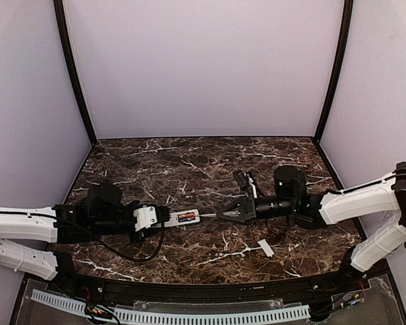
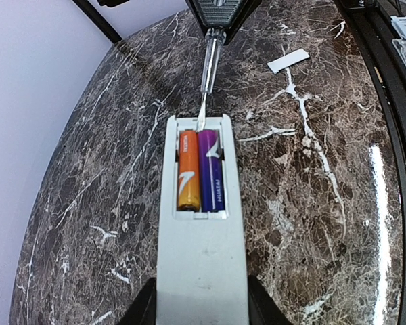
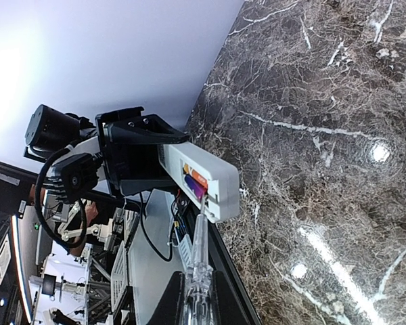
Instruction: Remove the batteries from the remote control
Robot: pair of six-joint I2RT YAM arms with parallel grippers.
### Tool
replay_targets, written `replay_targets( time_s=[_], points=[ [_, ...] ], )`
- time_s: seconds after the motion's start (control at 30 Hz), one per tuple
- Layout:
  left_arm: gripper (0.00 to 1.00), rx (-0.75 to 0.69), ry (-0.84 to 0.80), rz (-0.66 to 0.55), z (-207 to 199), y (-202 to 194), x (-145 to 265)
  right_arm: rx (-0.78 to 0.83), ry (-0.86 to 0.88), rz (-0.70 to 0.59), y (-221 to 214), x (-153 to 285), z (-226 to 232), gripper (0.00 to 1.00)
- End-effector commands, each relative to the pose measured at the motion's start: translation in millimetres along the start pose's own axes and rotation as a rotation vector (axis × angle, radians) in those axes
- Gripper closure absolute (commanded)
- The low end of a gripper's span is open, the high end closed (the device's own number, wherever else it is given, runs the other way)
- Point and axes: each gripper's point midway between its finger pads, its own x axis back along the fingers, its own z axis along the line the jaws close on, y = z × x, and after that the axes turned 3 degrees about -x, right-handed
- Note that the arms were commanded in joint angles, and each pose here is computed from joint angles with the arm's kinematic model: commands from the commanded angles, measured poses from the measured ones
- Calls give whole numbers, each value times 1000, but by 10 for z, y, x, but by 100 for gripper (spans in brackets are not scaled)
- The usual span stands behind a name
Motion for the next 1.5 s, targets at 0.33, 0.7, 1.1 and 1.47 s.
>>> replay_targets(
  time_s=[0.33, 0.7, 1.1, 1.47],
  points=[
    [100, -45, 39, -388, 229, 1017, 143, 233, 413, 198, -133, -190, 1116, 100],
    [100, -37, 36, -292, 241, 873, -22, 239, 421, 210, -76, -281, 1212, 100],
    [100, -29, 14, -164, 189, 628, -273, 197, 323, 209, -37, -449, 1072, 100],
    [100, -31, -20, -75, 130, 460, -431, 213, 332, 215, -9, -522, 1281, 100]
  ],
)
